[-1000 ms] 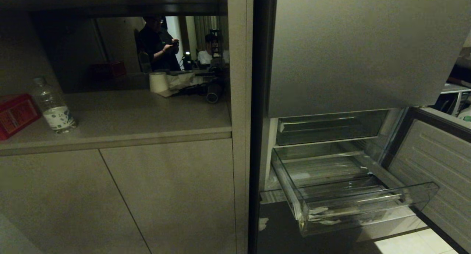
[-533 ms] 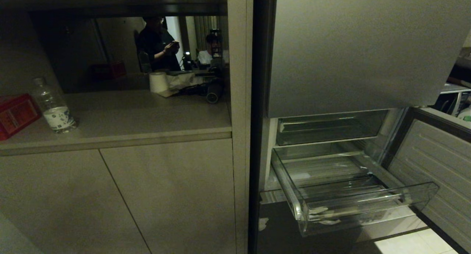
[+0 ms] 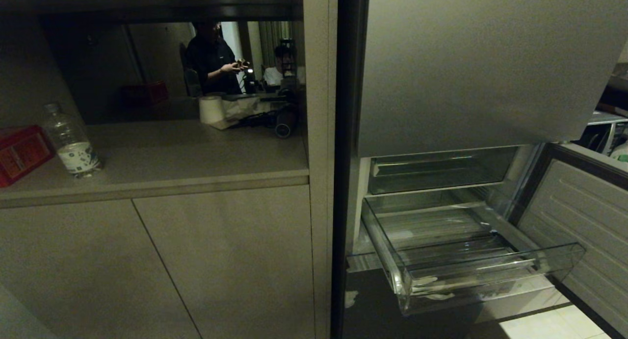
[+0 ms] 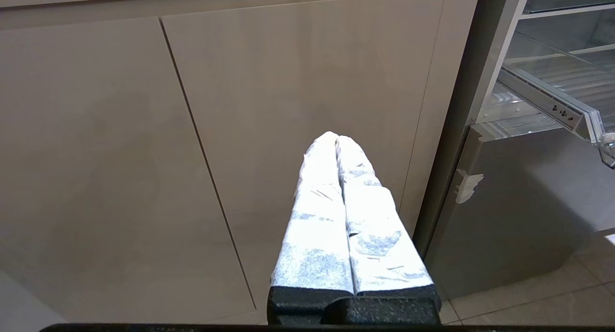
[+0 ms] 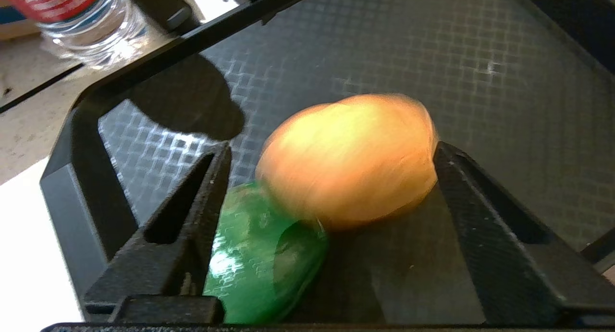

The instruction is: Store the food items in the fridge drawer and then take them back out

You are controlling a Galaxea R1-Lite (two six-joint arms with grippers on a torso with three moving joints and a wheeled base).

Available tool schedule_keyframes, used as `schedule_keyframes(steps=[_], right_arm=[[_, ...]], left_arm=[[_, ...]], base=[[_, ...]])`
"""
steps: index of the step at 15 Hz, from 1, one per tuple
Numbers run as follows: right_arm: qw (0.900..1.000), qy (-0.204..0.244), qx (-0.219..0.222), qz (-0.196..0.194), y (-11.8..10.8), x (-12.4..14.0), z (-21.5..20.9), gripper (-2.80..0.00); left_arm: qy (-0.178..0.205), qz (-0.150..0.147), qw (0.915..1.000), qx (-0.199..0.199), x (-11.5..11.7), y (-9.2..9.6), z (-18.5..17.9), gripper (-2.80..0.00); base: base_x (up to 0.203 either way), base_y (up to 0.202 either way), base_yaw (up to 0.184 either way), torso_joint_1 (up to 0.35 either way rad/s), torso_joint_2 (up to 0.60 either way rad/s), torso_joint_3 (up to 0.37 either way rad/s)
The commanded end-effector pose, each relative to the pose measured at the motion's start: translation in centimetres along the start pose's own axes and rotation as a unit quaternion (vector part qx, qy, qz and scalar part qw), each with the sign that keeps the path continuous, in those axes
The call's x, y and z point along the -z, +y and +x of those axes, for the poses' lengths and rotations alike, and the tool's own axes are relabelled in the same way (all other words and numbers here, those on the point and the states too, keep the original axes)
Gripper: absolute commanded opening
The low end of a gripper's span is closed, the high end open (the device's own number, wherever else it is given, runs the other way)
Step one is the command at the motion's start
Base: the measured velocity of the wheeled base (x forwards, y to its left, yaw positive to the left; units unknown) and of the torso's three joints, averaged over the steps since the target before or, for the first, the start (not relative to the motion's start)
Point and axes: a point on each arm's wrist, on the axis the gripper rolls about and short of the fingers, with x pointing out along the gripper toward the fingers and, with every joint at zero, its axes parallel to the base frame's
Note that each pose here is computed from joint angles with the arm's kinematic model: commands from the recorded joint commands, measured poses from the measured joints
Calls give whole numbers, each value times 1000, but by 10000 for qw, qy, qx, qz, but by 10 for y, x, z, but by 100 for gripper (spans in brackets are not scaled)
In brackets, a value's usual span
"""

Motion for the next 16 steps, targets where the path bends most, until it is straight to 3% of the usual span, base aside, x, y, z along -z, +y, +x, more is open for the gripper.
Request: schedule_keyframes(steps=[1, 4, 6, 7, 10, 12, 14, 16], right_arm=[[10000, -16, 26, 13, -4, 2, 4, 0], [10000, -70, 19, 16, -7, -6, -2, 0], [9997, -192, -118, 15, -4, -29, -22, 0], [9993, -251, -289, 35, -1, -45, -39, -280], [9935, -760, -842, 126, 13, -100, -121, -280], [9837, -1241, -1290, 163, 31, -131, -194, -280], [9686, -1596, -1903, 102, 65, -142, -267, -280], [9458, -1722, -2755, -16, 118, -136, -321, -280]], left_arm=[[8, 2, 10000, 0, 0, 0, 0, -280], [8, 2, 10000, 0, 0, 0, 0, -280], [8, 2, 10000, 0, 0, 0, 0, -280], [8, 2, 10000, 0, 0, 0, 0, -280], [8, 2, 10000, 0, 0, 0, 0, -280], [8, 2, 10000, 0, 0, 0, 0, -280], [8, 2, 10000, 0, 0, 0, 0, -280], [7, 2, 10000, 0, 0, 0, 0, -280]], base=[[0, 0, 0, 0, 0, 0], [0, 0, 0, 0, 0, 0], [0, 0, 0, 0, 0, 0], [0, 0, 0, 0, 0, 0], [0, 0, 0, 0, 0, 0], [0, 0, 0, 0, 0, 0], [0, 0, 0, 0, 0, 0], [0, 0, 0, 0, 0, 0]])
